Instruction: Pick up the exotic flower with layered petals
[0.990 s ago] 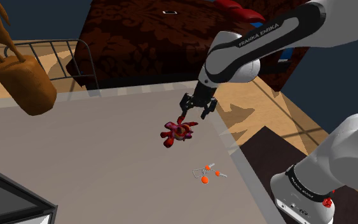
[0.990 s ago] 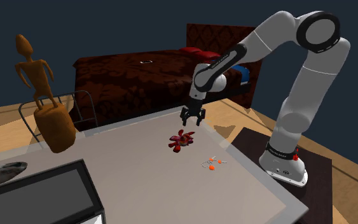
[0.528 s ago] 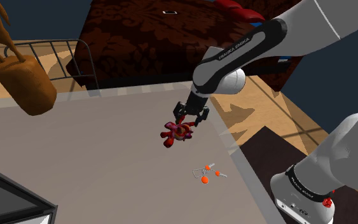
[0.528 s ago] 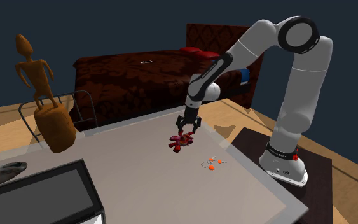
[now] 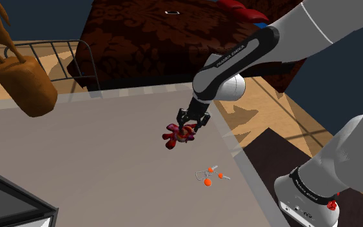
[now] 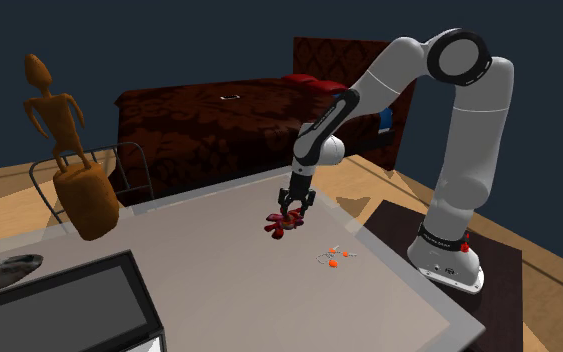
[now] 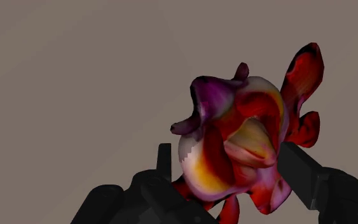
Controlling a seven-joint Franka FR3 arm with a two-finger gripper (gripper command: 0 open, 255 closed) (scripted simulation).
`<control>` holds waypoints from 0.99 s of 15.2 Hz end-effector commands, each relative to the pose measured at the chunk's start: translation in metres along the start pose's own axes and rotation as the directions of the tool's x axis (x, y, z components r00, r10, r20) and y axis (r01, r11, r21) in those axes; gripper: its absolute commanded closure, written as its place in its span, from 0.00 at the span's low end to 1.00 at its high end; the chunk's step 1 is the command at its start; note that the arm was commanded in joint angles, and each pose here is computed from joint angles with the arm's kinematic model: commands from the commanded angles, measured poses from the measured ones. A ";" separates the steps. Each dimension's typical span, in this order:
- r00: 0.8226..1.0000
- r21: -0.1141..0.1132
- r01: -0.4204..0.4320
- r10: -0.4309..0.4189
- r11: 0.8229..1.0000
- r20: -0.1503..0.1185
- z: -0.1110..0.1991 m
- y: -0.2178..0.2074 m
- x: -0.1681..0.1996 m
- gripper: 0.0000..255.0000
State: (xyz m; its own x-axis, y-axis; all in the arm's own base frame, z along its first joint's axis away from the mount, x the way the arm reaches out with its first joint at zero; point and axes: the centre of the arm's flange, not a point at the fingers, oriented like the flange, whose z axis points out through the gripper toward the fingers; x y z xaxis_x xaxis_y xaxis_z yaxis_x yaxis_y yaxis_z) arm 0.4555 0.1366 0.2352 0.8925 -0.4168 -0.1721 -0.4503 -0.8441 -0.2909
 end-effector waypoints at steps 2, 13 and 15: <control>1.000 -0.001 0.000 0.000 1.000 0.001 0.001 0.001 0.000 1.00; 1.000 -0.001 0.000 0.000 1.000 0.001 -0.029 -0.009 -0.005 1.00; 1.000 -0.001 0.000 0.000 1.000 0.001 -0.039 -0.012 -0.007 1.00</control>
State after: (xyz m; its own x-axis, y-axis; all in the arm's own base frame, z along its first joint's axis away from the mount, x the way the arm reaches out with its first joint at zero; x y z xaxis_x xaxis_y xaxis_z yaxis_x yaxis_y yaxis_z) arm 0.4563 0.1368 0.2710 0.8925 -0.4163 -0.1733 -0.4502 -0.8444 -0.2903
